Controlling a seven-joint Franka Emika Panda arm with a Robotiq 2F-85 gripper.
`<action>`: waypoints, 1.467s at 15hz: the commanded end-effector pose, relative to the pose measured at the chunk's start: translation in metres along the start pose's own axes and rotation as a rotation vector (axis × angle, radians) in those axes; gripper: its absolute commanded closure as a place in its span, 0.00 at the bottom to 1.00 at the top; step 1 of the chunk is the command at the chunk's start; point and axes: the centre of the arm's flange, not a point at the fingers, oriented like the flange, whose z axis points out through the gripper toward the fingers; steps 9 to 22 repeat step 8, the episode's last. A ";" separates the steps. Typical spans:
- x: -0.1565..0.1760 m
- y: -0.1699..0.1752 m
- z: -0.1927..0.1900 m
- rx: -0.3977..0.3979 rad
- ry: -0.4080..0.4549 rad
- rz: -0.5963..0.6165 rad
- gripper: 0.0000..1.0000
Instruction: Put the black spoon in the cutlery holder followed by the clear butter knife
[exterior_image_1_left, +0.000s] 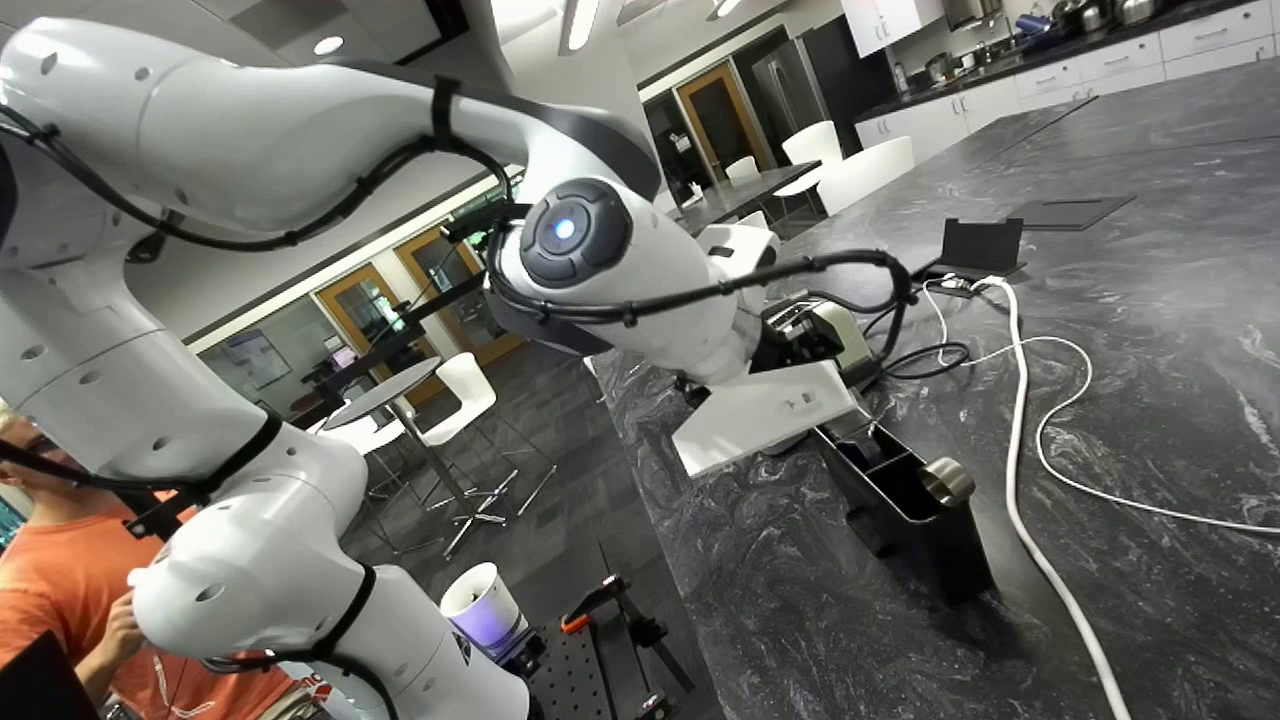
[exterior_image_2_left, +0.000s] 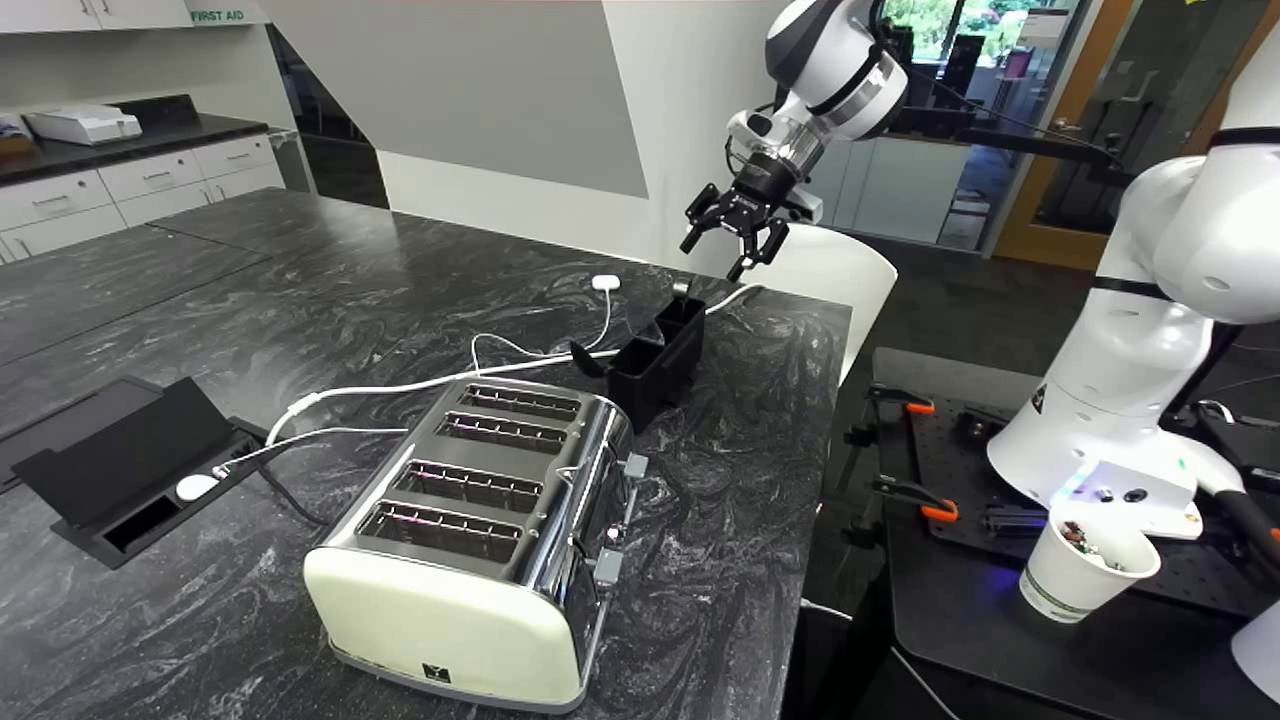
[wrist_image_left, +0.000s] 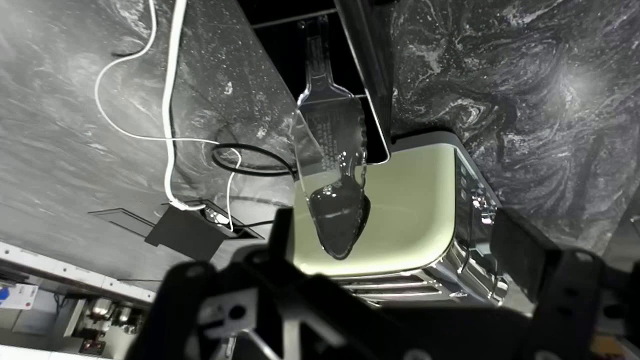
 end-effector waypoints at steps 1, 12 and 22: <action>0.029 -0.018 -0.028 -0.071 -0.097 -0.030 0.00; 0.040 -0.027 -0.052 -0.196 -0.216 -0.074 0.00; 0.040 -0.027 -0.052 -0.196 -0.216 -0.074 0.00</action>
